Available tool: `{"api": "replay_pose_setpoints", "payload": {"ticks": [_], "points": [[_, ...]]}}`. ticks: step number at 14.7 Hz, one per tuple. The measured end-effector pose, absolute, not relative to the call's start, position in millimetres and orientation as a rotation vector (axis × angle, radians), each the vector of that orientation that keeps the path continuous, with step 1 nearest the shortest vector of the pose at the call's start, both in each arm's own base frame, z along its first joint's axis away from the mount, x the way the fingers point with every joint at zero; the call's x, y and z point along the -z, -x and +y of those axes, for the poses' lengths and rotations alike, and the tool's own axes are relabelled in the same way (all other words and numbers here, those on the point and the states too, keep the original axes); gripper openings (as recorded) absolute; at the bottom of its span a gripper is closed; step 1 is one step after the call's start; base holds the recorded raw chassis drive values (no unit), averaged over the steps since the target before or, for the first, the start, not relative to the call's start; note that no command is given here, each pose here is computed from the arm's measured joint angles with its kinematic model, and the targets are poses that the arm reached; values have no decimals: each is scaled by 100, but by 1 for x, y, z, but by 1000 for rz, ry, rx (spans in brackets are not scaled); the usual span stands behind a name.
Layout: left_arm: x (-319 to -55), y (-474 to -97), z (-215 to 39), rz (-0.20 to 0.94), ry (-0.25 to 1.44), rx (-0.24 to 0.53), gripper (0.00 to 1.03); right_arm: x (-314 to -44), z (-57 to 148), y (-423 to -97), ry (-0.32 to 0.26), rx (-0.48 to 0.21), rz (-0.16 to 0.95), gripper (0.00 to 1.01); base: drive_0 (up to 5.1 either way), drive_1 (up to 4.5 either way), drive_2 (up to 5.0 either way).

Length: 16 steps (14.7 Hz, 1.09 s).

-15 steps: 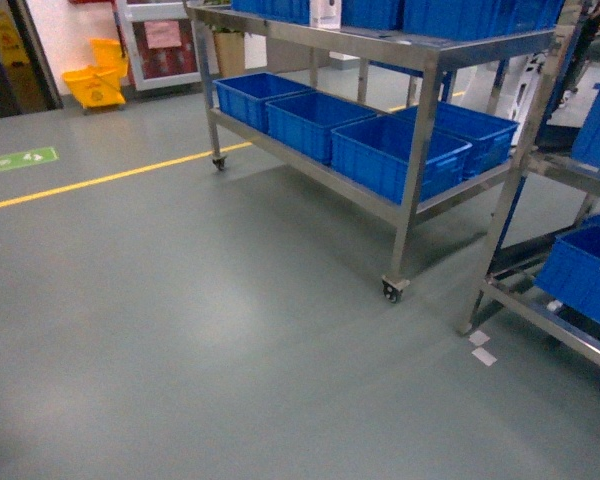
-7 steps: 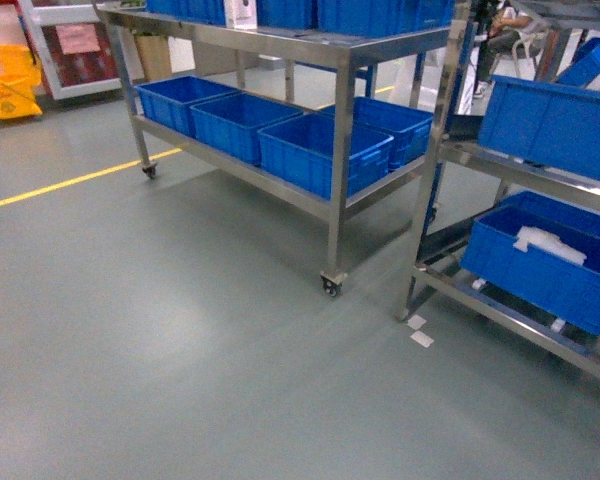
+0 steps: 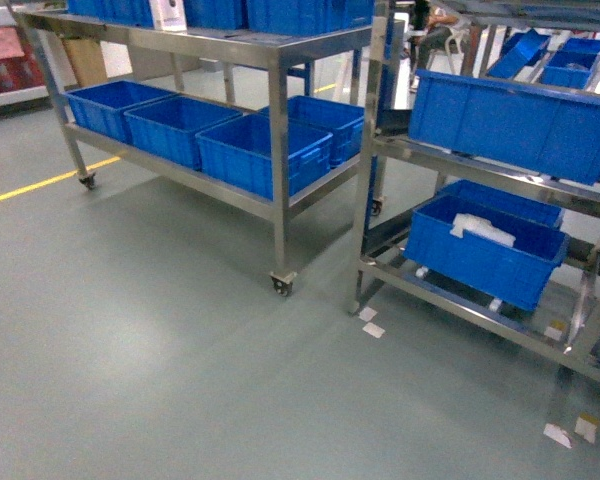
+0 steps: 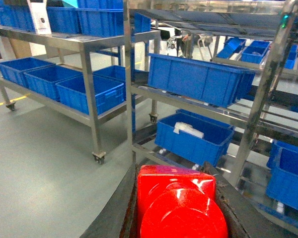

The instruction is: Pick red block from blue box to shelf

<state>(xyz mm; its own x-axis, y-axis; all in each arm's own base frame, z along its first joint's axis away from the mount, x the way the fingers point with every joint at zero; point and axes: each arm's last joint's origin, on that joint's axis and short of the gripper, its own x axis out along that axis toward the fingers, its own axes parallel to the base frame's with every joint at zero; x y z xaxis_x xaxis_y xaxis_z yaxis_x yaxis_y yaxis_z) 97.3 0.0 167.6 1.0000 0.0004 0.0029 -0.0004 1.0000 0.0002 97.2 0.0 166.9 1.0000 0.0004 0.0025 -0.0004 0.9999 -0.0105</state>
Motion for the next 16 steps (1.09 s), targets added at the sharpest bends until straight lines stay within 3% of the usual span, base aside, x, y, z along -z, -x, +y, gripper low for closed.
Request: {"api": "replay_pose_setpoints", "payload": {"ticks": [16], "points": [[-168,-97,0,-3,0,0,98,-167,0,-97,10,0,-3,28,-151,-151,-151]]}}
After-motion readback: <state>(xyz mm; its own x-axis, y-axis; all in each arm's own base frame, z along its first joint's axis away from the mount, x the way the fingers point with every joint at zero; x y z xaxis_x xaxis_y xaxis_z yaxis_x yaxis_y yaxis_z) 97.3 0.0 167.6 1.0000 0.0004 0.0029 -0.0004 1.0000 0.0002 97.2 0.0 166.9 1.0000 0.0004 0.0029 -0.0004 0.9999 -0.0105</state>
